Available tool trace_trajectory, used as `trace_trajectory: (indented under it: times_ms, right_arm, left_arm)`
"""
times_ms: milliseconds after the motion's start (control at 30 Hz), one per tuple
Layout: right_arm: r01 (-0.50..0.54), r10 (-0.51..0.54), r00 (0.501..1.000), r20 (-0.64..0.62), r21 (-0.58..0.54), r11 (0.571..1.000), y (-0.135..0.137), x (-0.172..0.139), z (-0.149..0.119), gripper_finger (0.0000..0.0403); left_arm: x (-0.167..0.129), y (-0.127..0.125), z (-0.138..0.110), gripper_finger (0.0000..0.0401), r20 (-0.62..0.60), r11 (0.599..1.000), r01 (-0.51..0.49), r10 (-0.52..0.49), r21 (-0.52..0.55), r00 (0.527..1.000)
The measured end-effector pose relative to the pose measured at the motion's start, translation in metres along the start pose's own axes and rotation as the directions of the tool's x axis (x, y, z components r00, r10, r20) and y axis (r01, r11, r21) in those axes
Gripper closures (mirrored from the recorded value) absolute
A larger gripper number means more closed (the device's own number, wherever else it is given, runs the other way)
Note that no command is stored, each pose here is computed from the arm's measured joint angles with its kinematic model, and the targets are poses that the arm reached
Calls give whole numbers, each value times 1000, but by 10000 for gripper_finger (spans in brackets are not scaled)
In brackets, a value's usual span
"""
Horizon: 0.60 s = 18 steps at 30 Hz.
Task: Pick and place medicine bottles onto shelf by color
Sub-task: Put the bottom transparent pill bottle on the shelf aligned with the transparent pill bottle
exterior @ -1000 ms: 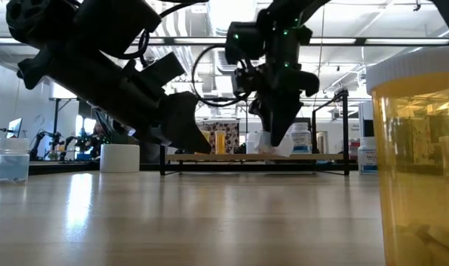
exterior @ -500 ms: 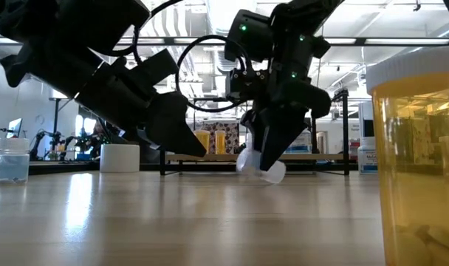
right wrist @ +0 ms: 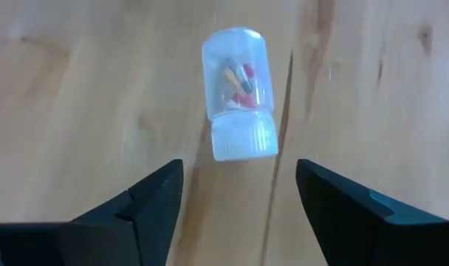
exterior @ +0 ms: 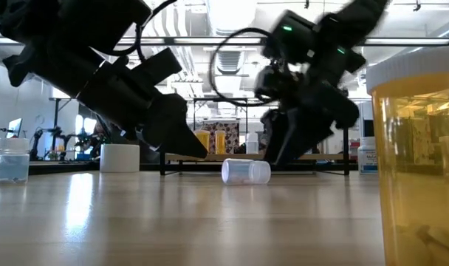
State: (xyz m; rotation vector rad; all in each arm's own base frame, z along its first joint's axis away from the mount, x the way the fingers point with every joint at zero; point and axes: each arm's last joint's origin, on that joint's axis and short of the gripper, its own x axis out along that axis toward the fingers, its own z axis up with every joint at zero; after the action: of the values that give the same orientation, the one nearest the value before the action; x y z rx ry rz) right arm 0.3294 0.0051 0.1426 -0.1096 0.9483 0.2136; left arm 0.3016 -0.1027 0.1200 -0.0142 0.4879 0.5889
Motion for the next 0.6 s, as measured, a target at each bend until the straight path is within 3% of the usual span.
trace_trajectory:
  times_ms: [300, 600]
  right_arm:
    - [47, -76, 956, 282, 110, 993, 7, 17, -54, 185]
    - [3, -29, 926, 377, 70, 998, 9, 34, -57, 211]
  left_arm:
    - [22, -1, -1, 86, 17, 980, 188, -189, 72, 982]
    - [42, 8, -6, 86, -12, 982, 183, -183, 55, 983]
